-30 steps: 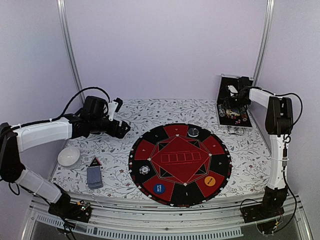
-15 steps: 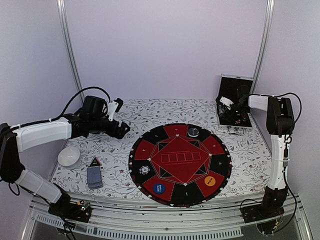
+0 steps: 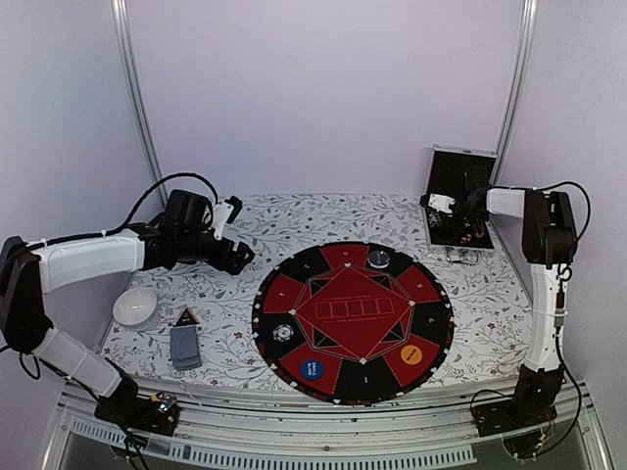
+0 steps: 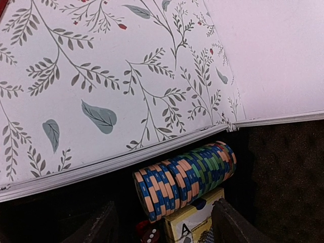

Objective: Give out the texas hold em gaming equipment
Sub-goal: Pick up the pile of poker chips from the chip case.

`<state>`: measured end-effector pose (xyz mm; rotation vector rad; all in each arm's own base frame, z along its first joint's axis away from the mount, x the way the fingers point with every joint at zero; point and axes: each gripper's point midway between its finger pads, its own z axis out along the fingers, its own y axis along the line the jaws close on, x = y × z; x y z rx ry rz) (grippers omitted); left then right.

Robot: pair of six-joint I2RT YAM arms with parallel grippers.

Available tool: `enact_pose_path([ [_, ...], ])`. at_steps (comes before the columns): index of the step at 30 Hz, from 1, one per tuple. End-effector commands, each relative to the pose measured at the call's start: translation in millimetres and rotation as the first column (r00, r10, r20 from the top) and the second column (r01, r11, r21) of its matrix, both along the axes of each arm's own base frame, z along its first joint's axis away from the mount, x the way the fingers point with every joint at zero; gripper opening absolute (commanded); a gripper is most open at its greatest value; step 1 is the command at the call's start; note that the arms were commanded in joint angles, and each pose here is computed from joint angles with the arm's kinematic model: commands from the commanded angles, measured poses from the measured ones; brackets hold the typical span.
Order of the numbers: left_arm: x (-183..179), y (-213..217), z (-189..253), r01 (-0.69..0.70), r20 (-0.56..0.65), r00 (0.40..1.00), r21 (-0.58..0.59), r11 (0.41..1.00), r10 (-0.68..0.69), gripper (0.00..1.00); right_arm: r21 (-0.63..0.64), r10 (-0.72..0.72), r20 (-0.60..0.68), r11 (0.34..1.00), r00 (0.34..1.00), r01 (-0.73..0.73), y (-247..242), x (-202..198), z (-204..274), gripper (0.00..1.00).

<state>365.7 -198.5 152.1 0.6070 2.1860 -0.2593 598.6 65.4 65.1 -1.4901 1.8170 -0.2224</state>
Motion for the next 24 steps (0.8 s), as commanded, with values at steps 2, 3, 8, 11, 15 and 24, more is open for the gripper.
enact_pose_path([
  [2, 4.4, 1.8, -1.1, 0.006, -0.004, 1.0, 0.003, 1.0, -0.006, 0.97, -0.067, 0.021, 0.072, 0.998, 0.997, -0.016, -4.2, 10.5, 9.1, 0.64],
  [3, 4.5, 2.1, -1.3, 0.005, -0.004, 1.0, 0.003, 1.0, -0.005, 0.97, -0.066, 0.023, 0.07, 0.998, 0.997, -0.018, -4.2, 10.8, 7.4, 0.64],
  [8, 4.3, 2.1, -3.4, 0.004, -0.011, 1.0, 0.001, 1.0, -0.004, 0.97, -0.084, 0.043, 0.048, 0.996, 0.998, -0.039, 1.6, 5.4, -5.3, 0.6],
  [11, 4.7, 1.4, -3.4, 0.006, -0.013, 1.0, -0.001, 1.0, -0.006, 0.97, -0.097, 0.053, 0.03, 0.994, 0.998, -0.05, 4.1, 1.3, -15.1, 0.58],
  [15, 4.8, 1.4, -3.7, 0.005, -0.016, 1.0, 0.001, 1.0, -0.005, 0.97, -0.102, 0.049, 0.021, 0.994, 0.999, -0.046, 4.8, 2.5, -23.3, 0.57],
  [24, 2.5, 1.4, -5.1, 0.006, -0.026, 1.0, -0.003, 1.0, -0.006, 0.97, -0.102, 0.045, -0.017, 0.994, 0.999, -0.046, 7.4, -1.0, -43.4, 0.55],
])
